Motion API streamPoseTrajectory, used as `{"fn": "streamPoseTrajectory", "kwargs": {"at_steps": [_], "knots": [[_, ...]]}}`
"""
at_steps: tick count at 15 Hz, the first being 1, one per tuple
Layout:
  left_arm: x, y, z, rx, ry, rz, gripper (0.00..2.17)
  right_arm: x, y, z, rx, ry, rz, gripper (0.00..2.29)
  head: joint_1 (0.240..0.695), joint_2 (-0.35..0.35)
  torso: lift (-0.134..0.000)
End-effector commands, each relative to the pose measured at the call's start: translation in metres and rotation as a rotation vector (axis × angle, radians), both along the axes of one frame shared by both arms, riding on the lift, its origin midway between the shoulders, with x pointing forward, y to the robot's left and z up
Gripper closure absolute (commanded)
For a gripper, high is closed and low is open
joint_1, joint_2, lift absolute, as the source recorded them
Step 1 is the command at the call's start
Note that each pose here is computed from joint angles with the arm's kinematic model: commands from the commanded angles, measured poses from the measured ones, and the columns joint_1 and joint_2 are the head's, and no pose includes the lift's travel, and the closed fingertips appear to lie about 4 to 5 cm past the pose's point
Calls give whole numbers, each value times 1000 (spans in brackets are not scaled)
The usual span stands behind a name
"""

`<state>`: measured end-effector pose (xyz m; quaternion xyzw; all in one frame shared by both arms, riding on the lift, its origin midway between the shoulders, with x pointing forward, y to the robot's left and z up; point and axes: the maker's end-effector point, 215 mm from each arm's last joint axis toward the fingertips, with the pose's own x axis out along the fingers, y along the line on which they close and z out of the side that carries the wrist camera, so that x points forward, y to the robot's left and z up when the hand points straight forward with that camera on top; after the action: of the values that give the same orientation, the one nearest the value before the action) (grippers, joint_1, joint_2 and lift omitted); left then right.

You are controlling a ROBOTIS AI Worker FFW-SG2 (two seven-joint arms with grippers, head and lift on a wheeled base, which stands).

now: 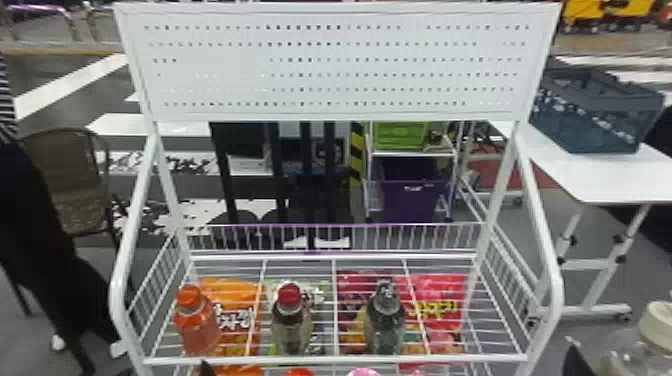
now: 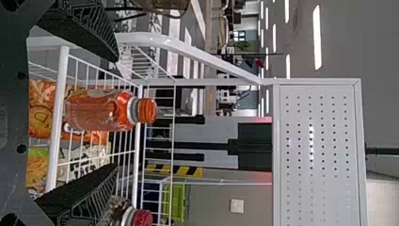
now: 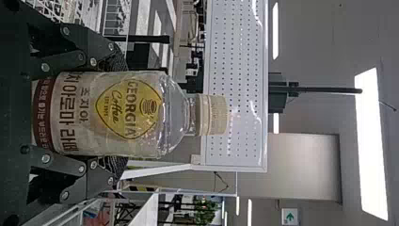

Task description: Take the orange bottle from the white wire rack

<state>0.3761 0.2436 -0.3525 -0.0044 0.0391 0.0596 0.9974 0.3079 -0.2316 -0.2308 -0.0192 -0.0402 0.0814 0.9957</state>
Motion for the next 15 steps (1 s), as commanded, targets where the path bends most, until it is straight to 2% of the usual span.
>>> {"fn": "streamPoseTrajectory", "kwargs": {"at_steps": [1,4,10,15], "knots": [[2,-10,-21,-21,-25,-16,90,0,-1,-3,-1,6,-2,1008,499,0,0],[11,-21,-47,-28,-32,-36,87,1,-3,-8,-2,17,-5,1008,499,0,0],[42,-12,-82,1,-25,-17,90,2,-8,-13,-11,32,-12,1008,499,0,0],[73,1,-92,29,-39,-6,90,1,-9,-14,-16,34,-15,1008,499,0,0]]}}
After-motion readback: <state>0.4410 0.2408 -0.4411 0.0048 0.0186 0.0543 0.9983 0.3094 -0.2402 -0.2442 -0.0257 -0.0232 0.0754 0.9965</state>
